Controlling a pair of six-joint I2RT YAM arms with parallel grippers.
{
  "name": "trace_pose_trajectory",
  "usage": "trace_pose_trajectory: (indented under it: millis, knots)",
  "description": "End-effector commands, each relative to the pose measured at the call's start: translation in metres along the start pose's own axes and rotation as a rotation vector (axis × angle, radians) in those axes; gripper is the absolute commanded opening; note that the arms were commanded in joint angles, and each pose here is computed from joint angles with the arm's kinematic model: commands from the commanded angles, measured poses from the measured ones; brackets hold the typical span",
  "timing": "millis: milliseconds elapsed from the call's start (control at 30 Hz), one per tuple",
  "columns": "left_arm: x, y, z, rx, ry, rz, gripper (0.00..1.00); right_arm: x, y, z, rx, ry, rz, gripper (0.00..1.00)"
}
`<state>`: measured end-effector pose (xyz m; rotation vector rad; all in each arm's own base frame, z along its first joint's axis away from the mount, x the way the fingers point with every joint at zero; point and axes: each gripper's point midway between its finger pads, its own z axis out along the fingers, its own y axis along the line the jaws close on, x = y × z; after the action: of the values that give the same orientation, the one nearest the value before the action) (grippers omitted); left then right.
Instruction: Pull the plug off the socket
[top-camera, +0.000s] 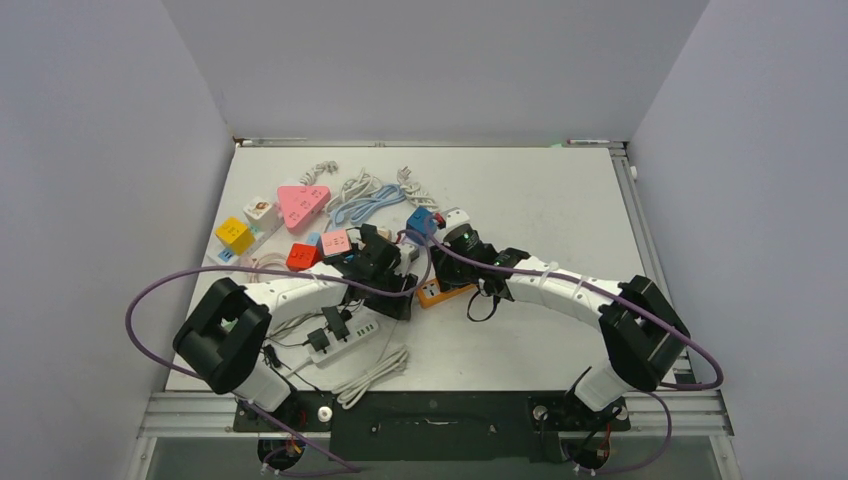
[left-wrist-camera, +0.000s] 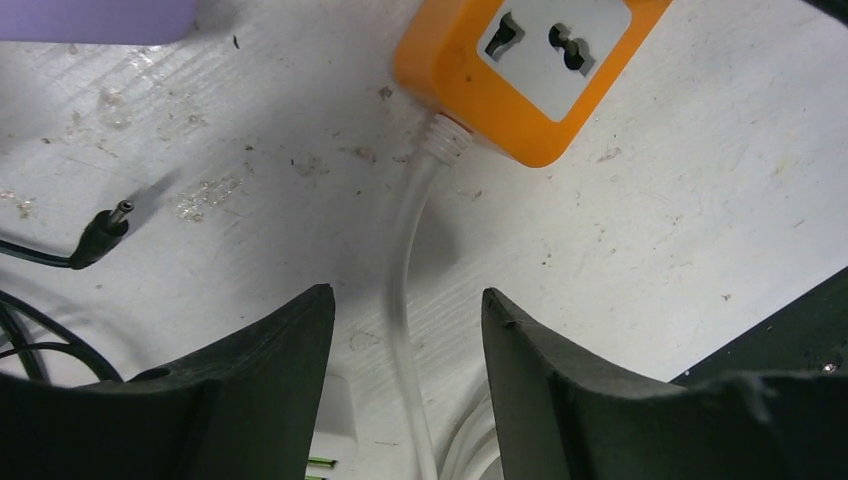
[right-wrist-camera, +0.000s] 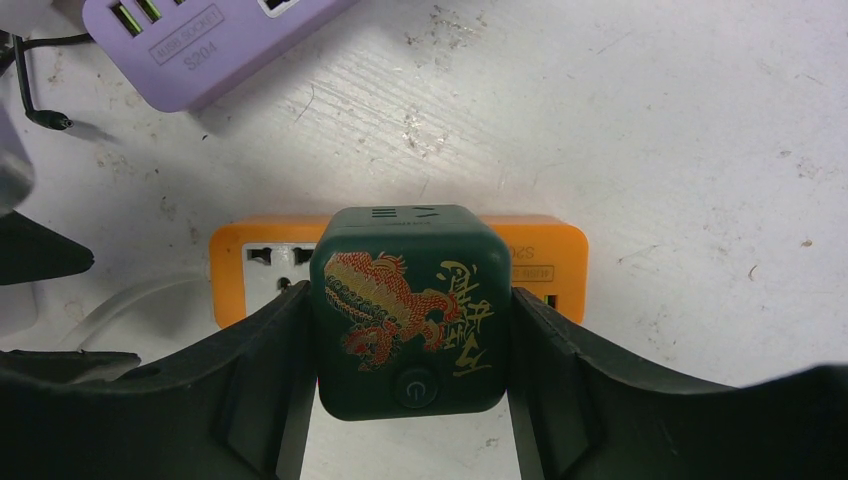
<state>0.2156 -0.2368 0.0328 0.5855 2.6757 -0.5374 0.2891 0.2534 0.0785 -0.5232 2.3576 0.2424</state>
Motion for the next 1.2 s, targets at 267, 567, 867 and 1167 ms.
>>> trace_pose_trajectory:
  millis: [267,567,867,1167]
  knots:
    - [0.006,0.001,0.011,-0.046,0.051,-0.012,0.31,0.007,-0.004,-0.001,-0.009,0.005,0.045,0.2]
    - [0.012,0.004,0.017,-0.074,0.094,-0.021,0.0,0.009,-0.009,0.001,0.017,0.013,0.04,0.2]
    - [0.017,0.01,0.018,-0.112,0.117,-0.027,0.0,0.015,-0.01,0.003,0.038,0.068,-0.018,0.2]
    - [0.017,0.015,0.016,-0.134,0.117,-0.031,0.0,0.023,-0.021,0.0,-0.015,0.137,0.022,0.15]
